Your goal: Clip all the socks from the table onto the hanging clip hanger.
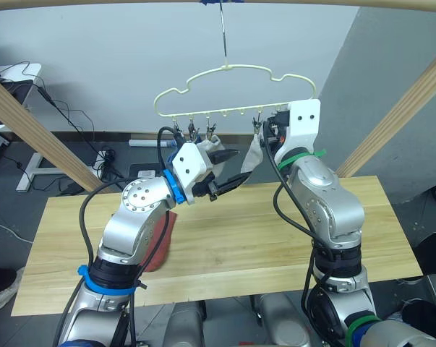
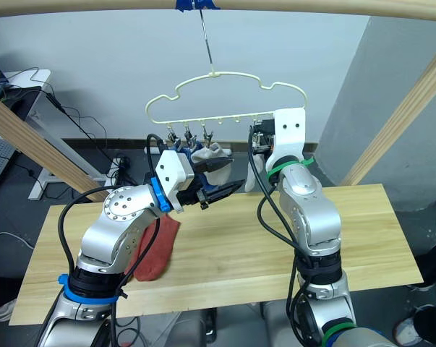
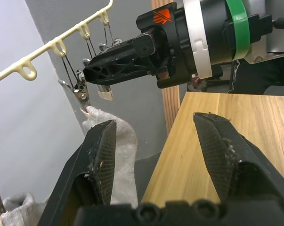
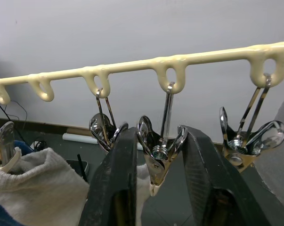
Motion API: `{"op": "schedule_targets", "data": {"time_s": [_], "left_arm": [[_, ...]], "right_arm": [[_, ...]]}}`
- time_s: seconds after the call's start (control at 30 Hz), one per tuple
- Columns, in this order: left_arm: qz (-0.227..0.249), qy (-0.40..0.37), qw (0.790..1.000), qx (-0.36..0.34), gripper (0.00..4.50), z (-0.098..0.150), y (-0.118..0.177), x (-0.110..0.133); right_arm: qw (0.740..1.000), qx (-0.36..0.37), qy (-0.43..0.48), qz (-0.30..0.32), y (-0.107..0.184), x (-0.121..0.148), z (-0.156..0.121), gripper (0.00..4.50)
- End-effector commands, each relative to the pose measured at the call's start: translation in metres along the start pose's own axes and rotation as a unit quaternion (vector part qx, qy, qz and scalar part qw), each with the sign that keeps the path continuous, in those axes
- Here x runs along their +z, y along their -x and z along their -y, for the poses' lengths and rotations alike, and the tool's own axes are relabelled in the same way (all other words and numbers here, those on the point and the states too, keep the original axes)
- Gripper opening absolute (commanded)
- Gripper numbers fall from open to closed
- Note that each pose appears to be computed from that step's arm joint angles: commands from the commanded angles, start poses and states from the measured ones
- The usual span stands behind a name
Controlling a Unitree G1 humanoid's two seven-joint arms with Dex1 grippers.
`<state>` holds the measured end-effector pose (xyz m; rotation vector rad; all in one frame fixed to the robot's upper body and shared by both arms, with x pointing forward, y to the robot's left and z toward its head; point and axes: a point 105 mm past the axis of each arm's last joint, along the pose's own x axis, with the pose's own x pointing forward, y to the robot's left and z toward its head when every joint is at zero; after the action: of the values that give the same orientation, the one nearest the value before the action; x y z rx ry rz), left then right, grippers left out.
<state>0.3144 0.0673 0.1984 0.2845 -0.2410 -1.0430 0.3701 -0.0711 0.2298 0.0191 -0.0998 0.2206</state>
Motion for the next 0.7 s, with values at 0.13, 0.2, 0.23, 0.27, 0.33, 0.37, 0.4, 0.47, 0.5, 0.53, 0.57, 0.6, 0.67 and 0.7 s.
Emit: {"op": "schedule_targets", "data": {"time_s": [0.13, 0.2, 0.23, 0.27, 0.33, 0.37, 0.4, 0.47, 0.5, 0.53, 0.57, 0.6, 0.67, 0.7], "left_arm": [[0.015, -0.011, 1.000, -0.010, 2.87, 0.0035, -0.0012, 0.0083], [0.015, -0.011, 1.000, -0.010, 2.87, 0.0034, -0.0012, 0.0083], [0.014, -0.011, 1.000, -0.010, 2.87, 0.0033, -0.0013, 0.0082], [0.014, -0.011, 1.000, -0.010, 2.87, 0.0033, -0.0014, 0.0082], [0.014, -0.011, 1.000, -0.010, 2.87, 0.0031, -0.0016, 0.0082], [0.014, -0.011, 1.000, -0.010, 2.87, 0.0029, -0.0017, 0.0082], [0.015, -0.011, 1.000, -0.010, 2.87, 0.0028, -0.0019, 0.0083], [0.015, -0.011, 1.000, -0.010, 2.87, 0.0026, -0.0022, 0.0084], [0.015, -0.011, 1.000, -0.010, 2.87, 0.0026, -0.0023, 0.0084], [0.015, -0.011, 1.000, -0.010, 2.87, 0.0026, -0.0024, 0.0085], [0.015, -0.011, 1.000, -0.010, 2.87, 0.0025, -0.0025, 0.0085], [0.015, -0.011, 1.000, -0.010, 2.87, 0.0025, -0.0026, 0.0084], [0.015, -0.011, 1.000, -0.010, 2.87, 0.0025, -0.0029, 0.0083], [0.015, -0.011, 1.000, -0.010, 2.87, 0.0025, -0.0031, 0.0083]], "right_arm": [[1.000, 0.003, 0.002, 0.026, 0.0027, 0.0125, -0.0038, 2.54], [1.000, 0.001, 0.000, 0.025, 0.0027, 0.0119, -0.0039, 2.54], [1.000, -0.002, -0.001, 0.026, 0.0028, 0.0119, -0.0033, 2.54], [1.000, -0.006, -0.002, 0.027, 0.0029, 0.0119, -0.0026, 2.54], [0.999, -0.014, -0.003, 0.030, 0.0027, 0.0121, -0.0008, 2.54], [0.999, -0.019, -0.004, 0.031, 0.0026, 0.0124, 0.0003, 2.54], [0.999, -0.023, -0.006, 0.033, 0.0025, 0.0128, 0.0012, 2.54], [0.999, -0.032, -0.012, 0.036, 0.0024, 0.0136, 0.0032, 2.54], [0.999, -0.037, -0.017, 0.037, 0.0024, 0.0139, 0.0039, 2.54], [0.998, -0.040, -0.021, 0.038, 0.0024, 0.0141, 0.0045, 2.54], [0.998, -0.043, -0.025, 0.038, 0.0024, 0.0142, 0.0048, 2.54], [0.998, -0.046, -0.031, 0.037, 0.0025, 0.0138, 0.0049, 2.54], [0.997, -0.050, -0.041, 0.034, 0.0025, 0.0131, 0.0046, 2.54], [0.997, -0.051, -0.046, 0.033, 0.0025, 0.0127, 0.0044, 2.54]]}}
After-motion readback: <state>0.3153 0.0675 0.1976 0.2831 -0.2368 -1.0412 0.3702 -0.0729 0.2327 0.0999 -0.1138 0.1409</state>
